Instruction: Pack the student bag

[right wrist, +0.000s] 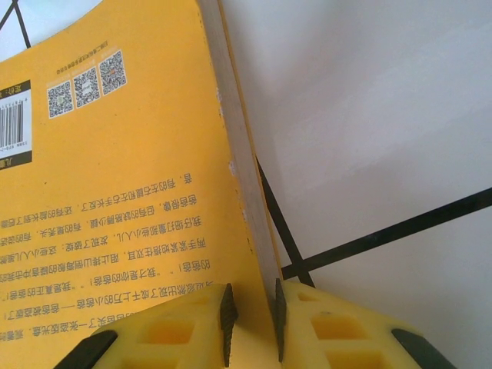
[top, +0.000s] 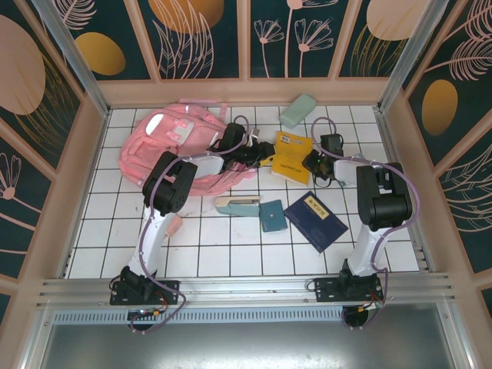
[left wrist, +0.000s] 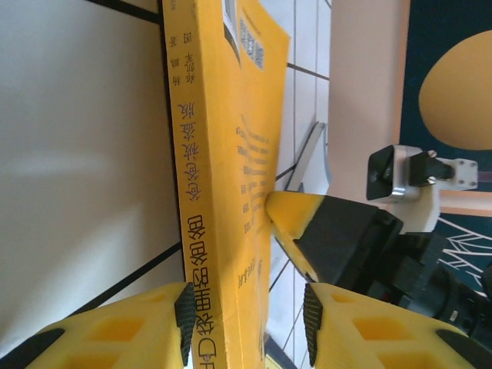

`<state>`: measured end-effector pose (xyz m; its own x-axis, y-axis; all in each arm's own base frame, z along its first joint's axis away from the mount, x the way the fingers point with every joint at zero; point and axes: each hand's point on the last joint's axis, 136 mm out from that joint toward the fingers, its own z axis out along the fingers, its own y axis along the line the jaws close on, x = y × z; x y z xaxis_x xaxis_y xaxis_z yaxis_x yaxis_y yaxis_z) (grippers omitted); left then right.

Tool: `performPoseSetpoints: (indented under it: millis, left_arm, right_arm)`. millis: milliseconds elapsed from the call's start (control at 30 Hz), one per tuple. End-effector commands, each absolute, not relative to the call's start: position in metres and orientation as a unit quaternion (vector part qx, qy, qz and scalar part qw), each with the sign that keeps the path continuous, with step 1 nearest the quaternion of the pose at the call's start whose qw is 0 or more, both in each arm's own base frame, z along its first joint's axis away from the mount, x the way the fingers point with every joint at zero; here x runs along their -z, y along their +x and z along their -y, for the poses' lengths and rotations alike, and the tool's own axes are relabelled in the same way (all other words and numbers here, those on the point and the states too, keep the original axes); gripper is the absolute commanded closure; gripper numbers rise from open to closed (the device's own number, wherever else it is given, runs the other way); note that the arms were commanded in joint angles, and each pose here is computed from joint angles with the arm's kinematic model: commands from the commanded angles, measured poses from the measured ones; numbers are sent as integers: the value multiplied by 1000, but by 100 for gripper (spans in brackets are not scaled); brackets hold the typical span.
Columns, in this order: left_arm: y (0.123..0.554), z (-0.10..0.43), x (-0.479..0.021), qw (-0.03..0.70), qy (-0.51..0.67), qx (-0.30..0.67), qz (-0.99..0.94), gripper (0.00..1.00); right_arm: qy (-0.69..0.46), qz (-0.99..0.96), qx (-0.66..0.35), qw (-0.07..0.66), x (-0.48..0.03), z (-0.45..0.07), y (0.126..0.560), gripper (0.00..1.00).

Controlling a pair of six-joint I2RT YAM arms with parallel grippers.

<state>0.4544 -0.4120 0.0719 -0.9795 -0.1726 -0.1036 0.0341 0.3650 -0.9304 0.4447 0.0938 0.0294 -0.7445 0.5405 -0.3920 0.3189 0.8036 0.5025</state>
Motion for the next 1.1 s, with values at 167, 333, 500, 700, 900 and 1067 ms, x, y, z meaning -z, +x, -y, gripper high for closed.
performPoseSetpoints:
  millis: [167,333,500,700,900,1067]
  left_arm:
    - [419,450,-87,49,15,600,-798,56]
    - [418,453,-112,38,-18,676,-736,57]
    - [423,453,-116,45,-26,675,-736,56]
    - [428,446,-81,67,-10,580,-812,54]
    - [421,451,-90,44,-25,634,-772,57]
    - [426,446,-81,68,-11,588,-806,69]
  right_arm:
    - [216,-920,-248,212,-21,-124,418,75]
    - [217,-919,-251,212,-22,-125,418,75]
    - [218,-920,-250,211,-22,-124,416,75]
    - [218,-919,-249,212,-22,-124,416,75]
    - [219,-919,-251,211,-21,-124,417,75]
    - [216,-920,-249,214,-24,-124,417,74]
